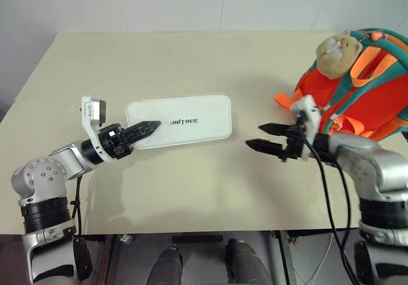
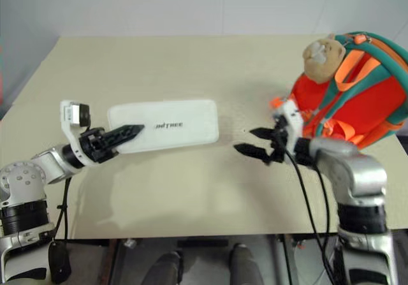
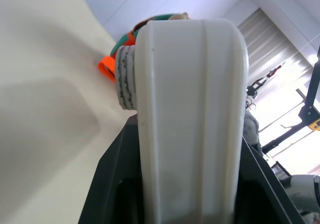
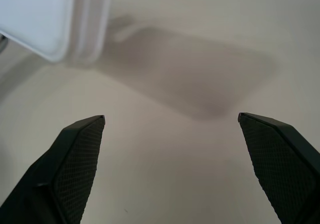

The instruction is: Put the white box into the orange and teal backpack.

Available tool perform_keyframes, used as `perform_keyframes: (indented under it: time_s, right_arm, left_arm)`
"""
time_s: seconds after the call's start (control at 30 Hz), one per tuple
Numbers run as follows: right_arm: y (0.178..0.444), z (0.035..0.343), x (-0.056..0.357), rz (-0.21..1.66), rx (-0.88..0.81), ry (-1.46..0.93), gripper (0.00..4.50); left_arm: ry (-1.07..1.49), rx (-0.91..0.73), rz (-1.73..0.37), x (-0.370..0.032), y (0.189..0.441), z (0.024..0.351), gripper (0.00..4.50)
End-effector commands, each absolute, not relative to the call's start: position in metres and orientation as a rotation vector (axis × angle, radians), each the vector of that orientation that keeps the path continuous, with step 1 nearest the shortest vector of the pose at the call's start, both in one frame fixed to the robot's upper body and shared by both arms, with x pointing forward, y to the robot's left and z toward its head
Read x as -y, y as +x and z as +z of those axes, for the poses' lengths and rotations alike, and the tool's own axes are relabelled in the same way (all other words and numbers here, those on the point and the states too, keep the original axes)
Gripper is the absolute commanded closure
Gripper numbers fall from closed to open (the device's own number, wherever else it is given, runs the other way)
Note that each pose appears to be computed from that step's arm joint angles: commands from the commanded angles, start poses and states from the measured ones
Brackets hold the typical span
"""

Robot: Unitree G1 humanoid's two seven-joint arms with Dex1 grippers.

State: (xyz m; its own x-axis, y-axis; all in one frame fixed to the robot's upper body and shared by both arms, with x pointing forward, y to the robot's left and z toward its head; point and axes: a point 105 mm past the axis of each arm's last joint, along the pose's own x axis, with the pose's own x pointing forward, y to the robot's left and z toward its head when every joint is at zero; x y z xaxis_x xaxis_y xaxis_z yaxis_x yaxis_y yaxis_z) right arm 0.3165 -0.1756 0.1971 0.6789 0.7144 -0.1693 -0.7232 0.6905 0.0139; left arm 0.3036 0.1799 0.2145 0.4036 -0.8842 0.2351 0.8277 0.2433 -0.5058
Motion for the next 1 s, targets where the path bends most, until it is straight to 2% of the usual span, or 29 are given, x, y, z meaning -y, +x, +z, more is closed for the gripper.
perform_keyframes:
  time_s: [0.03,0.23,0.53,0.73,1.0]
  right_arm:
    - [0.306,0.24,0.208,0.61,0.03,-0.11,0.0]
    - [0.293,0.258,0.246,0.367,0.117,-0.081,0.0]
    - [0.295,0.261,0.288,0.096,0.118,-0.091,0.0]
    - [0.297,0.263,0.298,0.062,0.126,-0.065,0.0]
    - [0.327,0.261,0.295,0.079,0.135,0.055,0.0]
  left_arm:
    - [-0.536,-0.032,-1.215,-0.179,0.302,0.228,3.19]
    - [-0.522,-0.024,-1.217,-0.179,0.309,0.224,3.19]
    - [-0.513,-0.028,-1.233,-0.175,0.317,0.222,3.19]
    - [-0.513,-0.029,-1.226,-0.178,0.318,0.222,3.19]
    - [-0.529,-0.014,-1.227,-0.176,0.317,0.223,3.19]
